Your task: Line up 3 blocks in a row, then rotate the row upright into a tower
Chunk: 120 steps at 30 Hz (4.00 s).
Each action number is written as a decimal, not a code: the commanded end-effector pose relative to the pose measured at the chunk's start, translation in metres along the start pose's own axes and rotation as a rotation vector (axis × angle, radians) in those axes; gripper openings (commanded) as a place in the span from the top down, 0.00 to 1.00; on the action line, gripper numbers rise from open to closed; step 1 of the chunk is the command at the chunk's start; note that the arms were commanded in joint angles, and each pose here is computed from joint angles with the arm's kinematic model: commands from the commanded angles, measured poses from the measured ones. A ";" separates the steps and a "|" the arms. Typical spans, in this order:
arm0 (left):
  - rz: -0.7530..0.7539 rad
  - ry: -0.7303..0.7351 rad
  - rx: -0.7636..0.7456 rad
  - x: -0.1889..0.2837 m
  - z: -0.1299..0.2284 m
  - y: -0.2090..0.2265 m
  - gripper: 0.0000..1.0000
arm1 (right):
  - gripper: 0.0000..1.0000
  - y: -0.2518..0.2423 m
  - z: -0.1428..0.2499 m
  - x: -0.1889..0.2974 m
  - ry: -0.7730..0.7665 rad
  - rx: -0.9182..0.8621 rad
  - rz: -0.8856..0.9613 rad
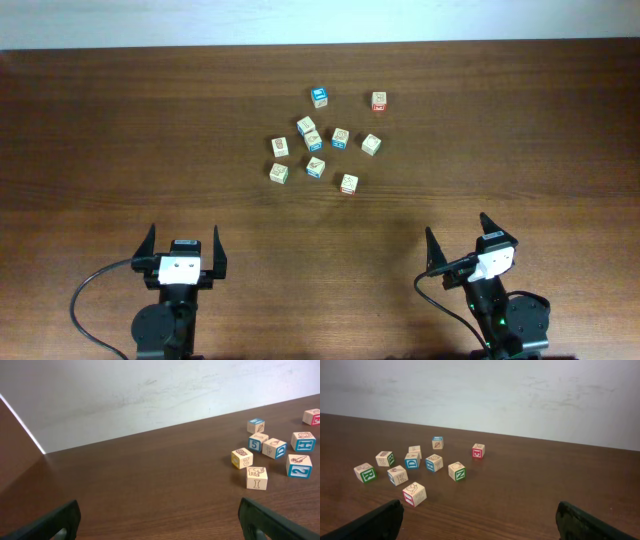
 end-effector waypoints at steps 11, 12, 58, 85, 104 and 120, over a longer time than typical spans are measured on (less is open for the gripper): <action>0.011 -0.004 -0.012 0.000 0.001 -0.001 0.01 | 0.02 0.001 0.002 0.000 0.002 -0.007 -0.005; 0.011 -0.004 -0.012 0.000 0.001 -0.001 0.01 | 0.02 0.001 0.002 0.000 0.002 -0.007 -0.005; 0.020 0.074 0.033 -0.021 -0.070 -0.002 0.01 | 0.02 -0.010 -0.079 -0.015 0.033 -0.017 -0.093; 0.178 0.801 0.143 -0.140 -0.088 -0.029 0.01 | 0.27 0.100 -0.014 -0.229 1.103 -0.415 -0.086; 0.178 0.801 0.143 -0.140 -0.088 -0.029 0.01 | 0.83 0.143 0.051 -0.221 1.336 -0.317 0.037; 0.178 0.801 0.143 -0.140 -0.088 -0.029 0.01 | 0.90 0.129 0.058 -0.112 1.388 -0.111 -0.285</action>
Point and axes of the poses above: each gripper's point midway between its finger pads, its own x axis back along the fingers, its own y axis along the line the jaws close on, z = x × y, the point moved 4 cm from there along x, back along the fingers, and after that the axes turned 12 degrees about x, right-handed, at the moved point
